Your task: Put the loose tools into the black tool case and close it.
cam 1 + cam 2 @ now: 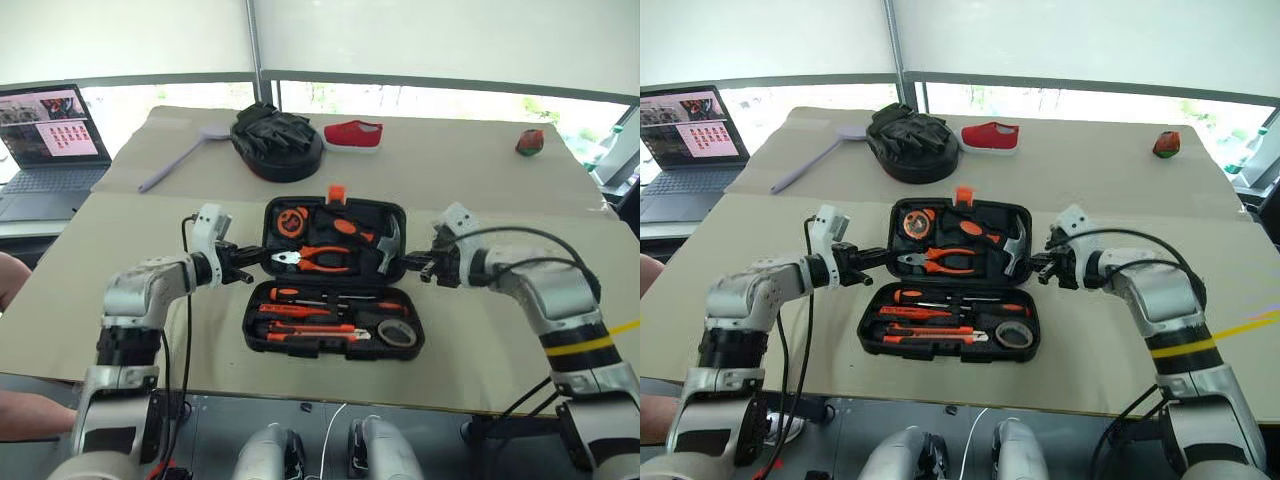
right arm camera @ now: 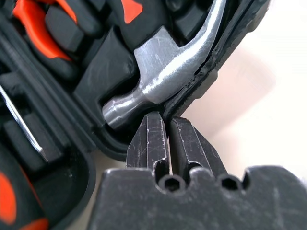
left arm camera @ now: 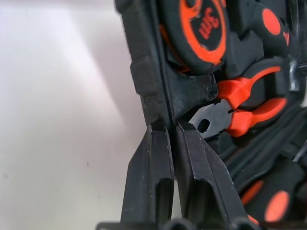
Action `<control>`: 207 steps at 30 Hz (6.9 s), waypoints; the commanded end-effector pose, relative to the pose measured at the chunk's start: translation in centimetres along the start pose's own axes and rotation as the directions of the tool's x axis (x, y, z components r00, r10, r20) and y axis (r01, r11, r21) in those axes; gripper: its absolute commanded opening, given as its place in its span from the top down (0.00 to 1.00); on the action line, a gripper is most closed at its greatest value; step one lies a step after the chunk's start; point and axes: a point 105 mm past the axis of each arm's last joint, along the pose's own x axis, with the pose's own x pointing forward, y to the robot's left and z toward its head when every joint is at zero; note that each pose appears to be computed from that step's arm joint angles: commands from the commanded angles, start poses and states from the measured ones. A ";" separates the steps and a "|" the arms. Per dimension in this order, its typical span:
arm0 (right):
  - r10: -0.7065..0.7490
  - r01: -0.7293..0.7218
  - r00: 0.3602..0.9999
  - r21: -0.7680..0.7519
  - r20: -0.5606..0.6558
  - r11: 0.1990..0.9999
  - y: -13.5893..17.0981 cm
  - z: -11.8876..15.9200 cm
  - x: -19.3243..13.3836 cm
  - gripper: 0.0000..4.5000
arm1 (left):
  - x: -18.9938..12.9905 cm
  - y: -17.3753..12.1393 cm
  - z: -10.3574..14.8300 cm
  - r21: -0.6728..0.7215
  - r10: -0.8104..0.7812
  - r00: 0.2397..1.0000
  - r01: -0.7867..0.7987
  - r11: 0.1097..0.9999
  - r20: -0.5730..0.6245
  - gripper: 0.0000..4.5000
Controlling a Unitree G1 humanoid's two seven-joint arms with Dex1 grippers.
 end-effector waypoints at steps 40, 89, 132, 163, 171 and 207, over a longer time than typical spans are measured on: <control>0.483 -0.483 0.875 0.003 -0.029 0.875 15.3 -4.3 -9.0 1.00 | -0.2 1.8 0.6 0.582 -0.075 0.996 0.093 0.808 -0.054 0.71; 0.215 -0.210 0.958 -0.045 0.188 0.977 10.3 -0.7 -4.9 1.00 | 5.1 -10.5 -5.1 0.308 -0.454 0.756 0.624 0.718 -0.472 1.00; 0.232 -0.221 0.953 -0.078 0.193 0.972 10.6 0.6 0.2 1.00 | 5.7 -9.8 -5.0 0.278 -0.380 0.824 0.516 0.810 -0.420 1.00; 0.306 -0.311 0.939 0.009 0.154 0.950 12.7 0.3 2.8 1.00 | 5.8 -6.8 -1.5 0.370 -0.245 0.893 0.388 0.844 -0.378 1.00; 0.299 -0.306 0.937 0.012 0.181 0.952 12.7 0.8 3.6 1.00 | 4.4 -7.4 -6.3 0.245 -0.258 0.791 0.451 0.858 -0.555 1.00; 0.312 -0.319 0.936 0.019 0.161 0.947 10.6 0.0 -1.6 1.00 | 1.3 -6.8 1.4 0.361 -0.357 0.931 0.360 0.860 -0.078 0.66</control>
